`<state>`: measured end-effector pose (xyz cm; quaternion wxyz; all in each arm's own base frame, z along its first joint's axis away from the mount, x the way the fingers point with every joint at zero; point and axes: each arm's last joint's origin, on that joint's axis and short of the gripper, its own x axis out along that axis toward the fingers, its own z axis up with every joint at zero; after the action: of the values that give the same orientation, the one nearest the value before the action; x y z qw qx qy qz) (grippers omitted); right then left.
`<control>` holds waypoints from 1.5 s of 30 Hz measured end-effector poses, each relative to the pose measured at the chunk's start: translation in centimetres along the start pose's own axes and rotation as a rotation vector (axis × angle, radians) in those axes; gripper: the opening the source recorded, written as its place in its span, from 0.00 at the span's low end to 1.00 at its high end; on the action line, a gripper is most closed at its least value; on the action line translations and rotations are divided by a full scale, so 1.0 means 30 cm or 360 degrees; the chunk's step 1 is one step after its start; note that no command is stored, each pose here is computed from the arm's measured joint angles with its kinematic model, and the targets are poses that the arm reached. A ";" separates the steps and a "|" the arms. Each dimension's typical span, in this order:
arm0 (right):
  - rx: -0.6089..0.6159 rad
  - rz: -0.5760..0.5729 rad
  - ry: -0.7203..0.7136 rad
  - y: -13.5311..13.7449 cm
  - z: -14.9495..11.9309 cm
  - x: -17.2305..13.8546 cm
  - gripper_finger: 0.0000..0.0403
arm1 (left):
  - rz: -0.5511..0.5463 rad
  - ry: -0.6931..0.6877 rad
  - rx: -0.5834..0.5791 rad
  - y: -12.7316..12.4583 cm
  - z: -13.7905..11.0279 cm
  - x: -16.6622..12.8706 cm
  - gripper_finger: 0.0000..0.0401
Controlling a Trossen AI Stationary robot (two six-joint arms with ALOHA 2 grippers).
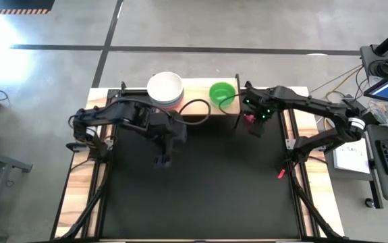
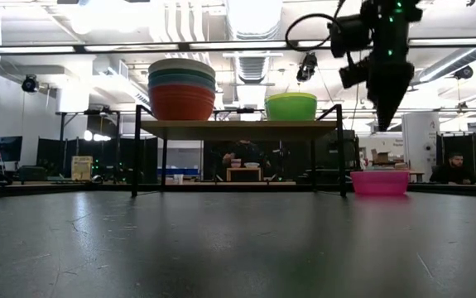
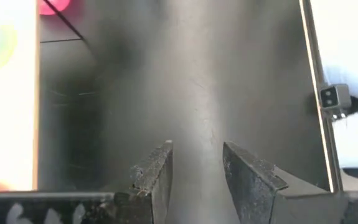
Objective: Place and stack bowls onto a shelf
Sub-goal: Stack the pink bowl on top of the green bowl on the shelf
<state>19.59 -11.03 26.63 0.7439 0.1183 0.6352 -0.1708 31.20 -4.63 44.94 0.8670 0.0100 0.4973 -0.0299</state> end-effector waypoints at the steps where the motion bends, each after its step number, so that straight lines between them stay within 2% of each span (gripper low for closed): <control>1: -0.0007 -0.0003 -0.0023 0.001 -0.004 0.018 0.34 | 0.0011 -0.0009 -0.0015 0.001 -0.002 -0.007 0.31; 5: -0.0006 -0.0011 -0.0069 -0.001 -0.018 0.087 0.34 | 0.0014 -0.0033 -0.0057 0.003 -0.011 -0.030 0.31; 11: 0.0231 -0.0027 -0.0062 -0.040 -0.035 0.167 0.35 | 0.0040 -0.0058 -0.0069 0.005 -0.018 -0.049 0.31; 22: 0.0590 -0.0080 -0.0167 -0.146 -0.060 0.218 0.35 | 0.0084 -0.0078 -0.0067 0.006 -0.023 -0.063 0.31; 29: 0.0698 -0.0079 -0.0170 -0.156 -0.068 0.227 0.35 | 0.0086 -0.0080 -0.0065 0.005 -0.024 -0.065 0.31; 38: 0.0730 -0.0072 -0.0117 -0.149 -0.091 0.256 0.35 | 0.0087 -0.0080 -0.0062 0.005 -0.024 -0.065 0.31; 45: 0.0730 -0.0081 -0.0191 -0.155 -0.075 0.274 0.35 | 0.0086 -0.0080 -0.0059 0.005 -0.024 -0.065 0.31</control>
<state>16.79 -15.24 18.35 0.7294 0.2578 0.5373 -0.3360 29.61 -4.37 46.25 0.8798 0.0065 0.4754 0.0027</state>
